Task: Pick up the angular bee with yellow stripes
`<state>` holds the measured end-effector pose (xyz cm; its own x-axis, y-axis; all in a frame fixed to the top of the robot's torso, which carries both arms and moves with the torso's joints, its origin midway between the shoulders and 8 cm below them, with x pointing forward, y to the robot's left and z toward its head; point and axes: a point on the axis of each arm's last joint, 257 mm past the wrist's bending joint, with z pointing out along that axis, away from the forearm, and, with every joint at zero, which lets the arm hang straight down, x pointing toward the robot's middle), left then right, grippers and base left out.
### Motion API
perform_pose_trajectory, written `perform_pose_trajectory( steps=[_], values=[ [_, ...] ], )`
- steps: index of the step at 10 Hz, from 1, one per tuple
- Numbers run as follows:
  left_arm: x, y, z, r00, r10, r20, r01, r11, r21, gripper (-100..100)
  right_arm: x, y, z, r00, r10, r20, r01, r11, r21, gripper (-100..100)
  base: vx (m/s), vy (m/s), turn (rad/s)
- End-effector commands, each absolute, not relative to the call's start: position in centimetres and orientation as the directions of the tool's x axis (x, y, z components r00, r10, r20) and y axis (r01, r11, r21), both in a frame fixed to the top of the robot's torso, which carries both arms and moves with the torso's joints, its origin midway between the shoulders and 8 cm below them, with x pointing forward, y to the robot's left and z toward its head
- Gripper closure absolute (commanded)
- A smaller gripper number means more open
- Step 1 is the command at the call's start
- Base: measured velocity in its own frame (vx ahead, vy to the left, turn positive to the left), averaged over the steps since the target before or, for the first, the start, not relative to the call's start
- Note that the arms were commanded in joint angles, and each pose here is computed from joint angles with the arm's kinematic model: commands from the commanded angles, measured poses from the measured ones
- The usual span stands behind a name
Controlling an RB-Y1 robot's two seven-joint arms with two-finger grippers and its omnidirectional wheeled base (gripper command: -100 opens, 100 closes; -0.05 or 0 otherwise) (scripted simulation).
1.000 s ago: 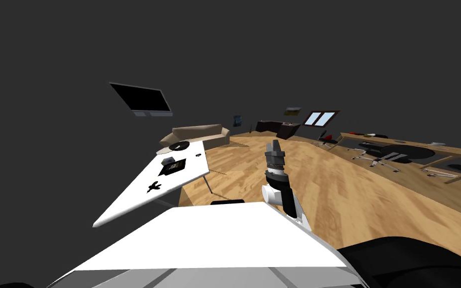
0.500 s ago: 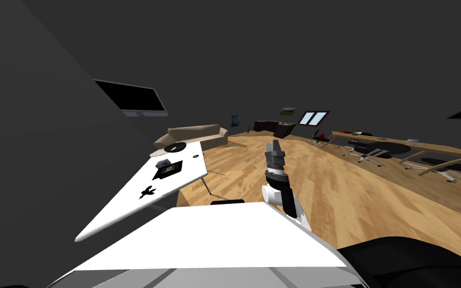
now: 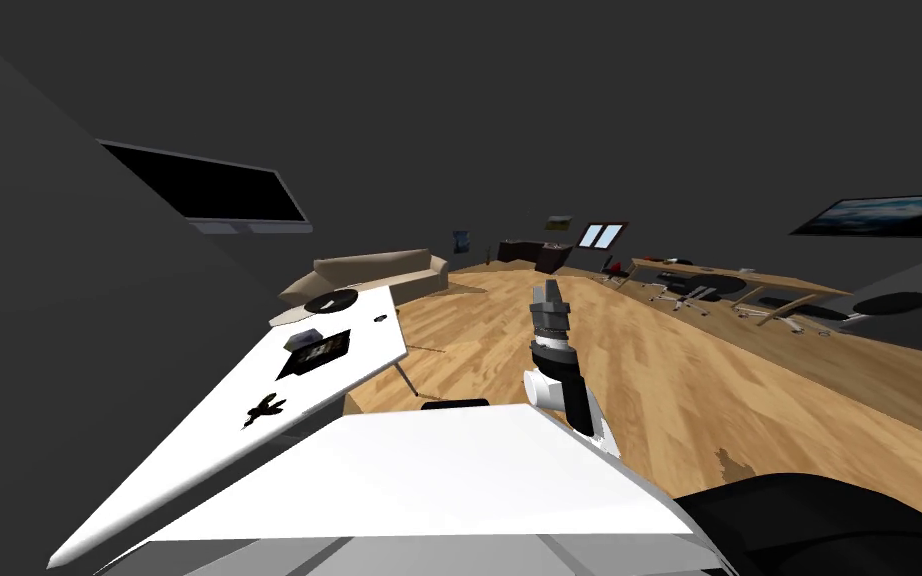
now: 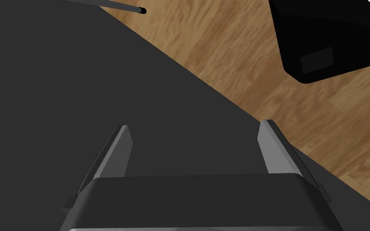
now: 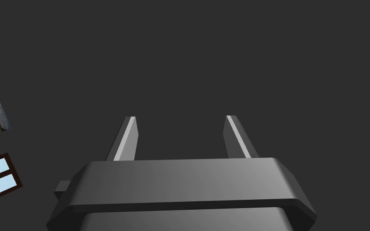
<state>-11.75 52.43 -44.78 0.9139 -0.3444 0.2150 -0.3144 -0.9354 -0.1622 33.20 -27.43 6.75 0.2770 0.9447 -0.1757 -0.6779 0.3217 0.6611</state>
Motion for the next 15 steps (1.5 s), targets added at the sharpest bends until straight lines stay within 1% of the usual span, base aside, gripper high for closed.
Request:
perform_pose_trajectory(
  steps=[1, 2, 4, 5, 7, 8, 10, 11, 12, 13, 14, 15],
  values=[
    [-11.8, 52.5, -44.5, 0.923, -0.310, 0.230, -0.280, -0.948, -0.152, -100, 33.2, -27.4, 6.7, 0.277, 0.945, -0.176, -0.678, 0.322, 0.661, 0, 0.016, 0.009, 0.025],
    [-14.5, 53.1, -43.7, 0.935, -0.301, 0.186, -0.282, -0.951, -0.123, -100, 33.2, -27.4, 6.7, 0.277, 0.945, -0.176, -0.678, 0.322, 0.661, 0, 0.035, 0.000, -0.230],
    [-13.9, 53.1, -43.6, 0.943, -0.259, 0.211, -0.238, -0.964, -0.120, -100, 33.2, -27.4, 6.7, 0.277, 0.945, -0.176, -0.678, 0.322, 0.661, 0, 0.024, 0.008, -0.071],
    [-16.3, 53.7, -42.7, 0.954, -0.247, 0.172, -0.233, -0.968, -0.096, -100, 33.2, -27.4, 6.7, 0.277, 0.945, -0.176, -0.678, 0.322, 0.661, 0, 0.034, 0.003, -0.240],
    [-15.9, 53.7, -42.6, 0.958, -0.210, 0.194, -0.195, -0.976, -0.094, -100, 33.2, -27.4, 6.7, 0.277, 0.945, -0.176, -0.678, 0.322, 0.661, 0, 0.021, 0.011, -0.069],
    [-18.0, 54.3, -41.6, 0.968, -0.196, 0.159, -0.186, -0.980, -0.076, -100, 33.2, -27.4, 6.7, 0.277, 0.945, -0.176, -0.678, 0.322, 0.661, 0, 0.023, -0.002, -0.280],
    [-17.6, 54.4, -41.5, 0.970, -0.164, 0.178, -0.153, -0.985, -0.076, -100, 33.2, -27.4, 6.7, 0.277, 0.945, -0.176, -0.678, 0.322, 0.661, 0, 0.020, 0.009, -0.034],
    [-19.5, 55.0, -40.4, 0.978, -0.148, 0.147, -0.141, -0.988, -0.062, -100, 33.2, -27.4, 6.7, 0.277, 0.945, -0.176, -0.678, 0.322, 0.661, 0, 0.034, 0.003, -0.191],
    [-19.1, 55.1, -40.3, 0.979, -0.123, 0.163, -0.114, -0.991, -0.063, -100, 33.2, -27.4, 6.7, 0.277, 0.945, -0.176, -0.678, 0.322, 0.661, 0, 0.032, 0.009, -0.138],
    [-20.8, 55.8, -39.2, 0.985, -0.115, 0.132, -0.109, -0.993, -0.053, -100, 33.2, -27.4, 6.7, 0.277, 0.945, -0.176, -0.678, 0.322, 0.661, 0, 0.041, 0.005, -0.261],
    [-20.4, 55.9, -39.2, 0.985, -0.090, 0.148, -0.083, -0.995, -0.055, -100, 33.2, -27.4, 6.7, 0.277, 0.945, -0.176, -0.678, 0.322, 0.661, 0, 0.036, 0.018, -0.115],
    [-21.9, 56.5, -38.1, 0.989, -0.082, 0.121, -0.077, -0.996, -0.049, -100, 33.2, -27.4, 6.7, 0.277, 0.945, -0.176, -0.678, 0.322, 0.661, 0, 0.040, 0.015, -0.177]
  ],
)
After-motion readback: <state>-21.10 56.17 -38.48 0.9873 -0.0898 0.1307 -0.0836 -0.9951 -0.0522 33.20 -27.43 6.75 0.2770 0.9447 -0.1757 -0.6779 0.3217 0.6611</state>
